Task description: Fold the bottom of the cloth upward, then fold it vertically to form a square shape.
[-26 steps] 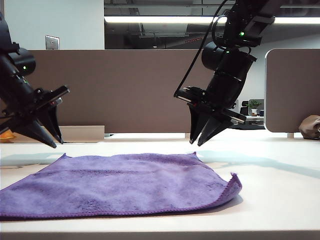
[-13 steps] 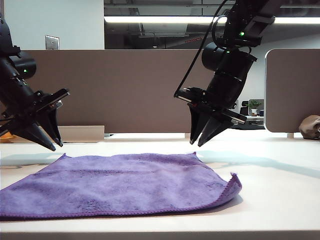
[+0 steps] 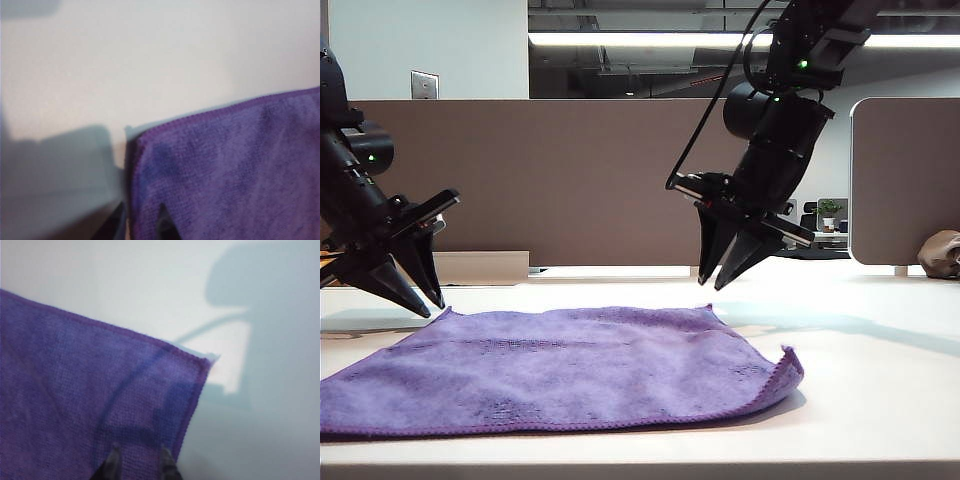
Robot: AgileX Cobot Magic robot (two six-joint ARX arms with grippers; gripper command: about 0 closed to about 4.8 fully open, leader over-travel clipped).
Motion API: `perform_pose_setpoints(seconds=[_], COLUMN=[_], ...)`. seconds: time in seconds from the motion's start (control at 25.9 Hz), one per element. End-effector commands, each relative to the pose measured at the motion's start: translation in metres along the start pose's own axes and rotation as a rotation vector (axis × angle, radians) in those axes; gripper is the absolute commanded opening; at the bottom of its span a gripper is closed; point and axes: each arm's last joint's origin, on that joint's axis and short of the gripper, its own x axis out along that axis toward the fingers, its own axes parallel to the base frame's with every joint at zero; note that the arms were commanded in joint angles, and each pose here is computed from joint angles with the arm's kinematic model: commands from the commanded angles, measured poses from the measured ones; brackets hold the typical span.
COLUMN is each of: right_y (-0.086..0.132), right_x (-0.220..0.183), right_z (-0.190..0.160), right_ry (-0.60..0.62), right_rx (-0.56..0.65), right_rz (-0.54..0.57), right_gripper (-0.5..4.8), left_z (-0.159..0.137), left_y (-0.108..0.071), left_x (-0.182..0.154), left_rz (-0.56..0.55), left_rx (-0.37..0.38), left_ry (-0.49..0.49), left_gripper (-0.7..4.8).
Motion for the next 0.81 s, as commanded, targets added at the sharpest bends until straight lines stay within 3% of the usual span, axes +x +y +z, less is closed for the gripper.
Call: perform_pose_setpoints(seconds=[0.04,0.23,0.62,0.81], right_y=[0.001,-0.002,0.003,-0.001], right_x=[-0.004,-0.007,-0.041,-0.042], right_z=[0.001,0.003,0.025,0.013], right_ry=[0.001,-0.01,-0.085,0.029], right_rx=[0.005,0.01,0.004,0.045], right_rz=[-0.003,-0.012,-0.031,-0.091], right_gripper=[1.04,1.04,1.03,1.04], left_z=[0.001,0.006,0.027,0.019], left_y=[-0.002,-0.003,-0.023,-0.024], left_x=[-0.002,-0.007,-0.036,-0.038], left_rz=[-0.008,0.0,0.0,0.005], left_rx=[0.016,0.022,0.068,0.071], left_ry=[-0.007,-0.023,-0.058,0.013], left_gripper=[0.84,0.84,0.84,0.84])
